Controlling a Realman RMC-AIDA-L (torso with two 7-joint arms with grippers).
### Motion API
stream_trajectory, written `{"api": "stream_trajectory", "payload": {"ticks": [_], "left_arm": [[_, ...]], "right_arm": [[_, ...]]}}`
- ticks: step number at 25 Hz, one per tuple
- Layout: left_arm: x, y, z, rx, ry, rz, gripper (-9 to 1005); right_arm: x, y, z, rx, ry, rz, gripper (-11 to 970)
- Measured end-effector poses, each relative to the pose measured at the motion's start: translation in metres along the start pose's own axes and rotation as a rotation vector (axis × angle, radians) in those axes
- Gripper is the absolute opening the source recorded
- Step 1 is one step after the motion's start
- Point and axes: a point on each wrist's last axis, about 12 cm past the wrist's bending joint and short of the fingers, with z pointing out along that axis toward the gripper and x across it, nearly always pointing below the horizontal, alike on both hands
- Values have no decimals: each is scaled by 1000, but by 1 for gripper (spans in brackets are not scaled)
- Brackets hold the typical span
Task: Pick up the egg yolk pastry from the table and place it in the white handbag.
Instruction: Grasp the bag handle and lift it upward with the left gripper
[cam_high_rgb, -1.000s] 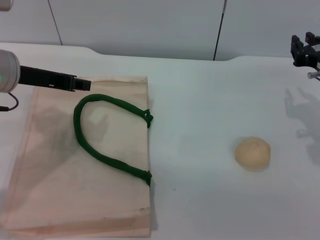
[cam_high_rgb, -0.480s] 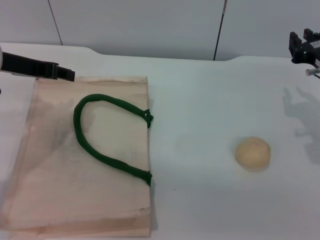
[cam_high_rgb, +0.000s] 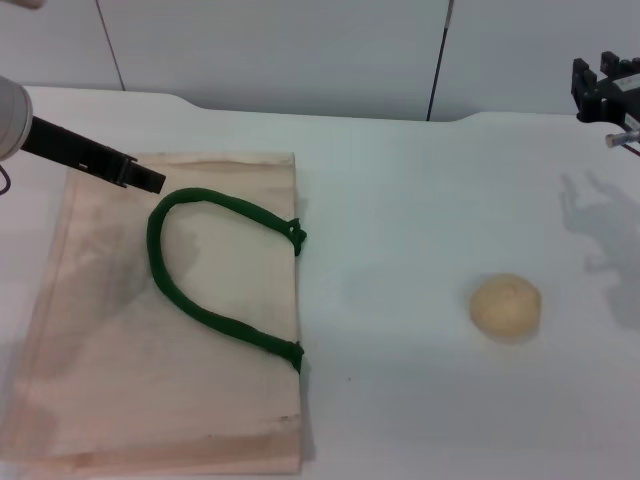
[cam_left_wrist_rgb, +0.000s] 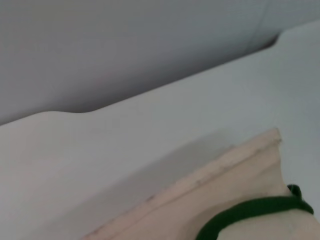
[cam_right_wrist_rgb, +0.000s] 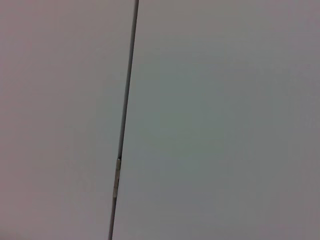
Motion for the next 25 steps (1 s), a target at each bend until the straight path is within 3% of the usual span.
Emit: {"api": "stream_trajectory", "payload": {"ticks": [12, 25], "left_arm": [[2, 5, 1, -54, 75, 67, 463], [2, 7, 29, -50, 46, 120, 461]], "right_arm": [[-1, 1, 0, -4, -2, -2, 307], [-1, 6, 1, -17, -2, -8, 308]]}}
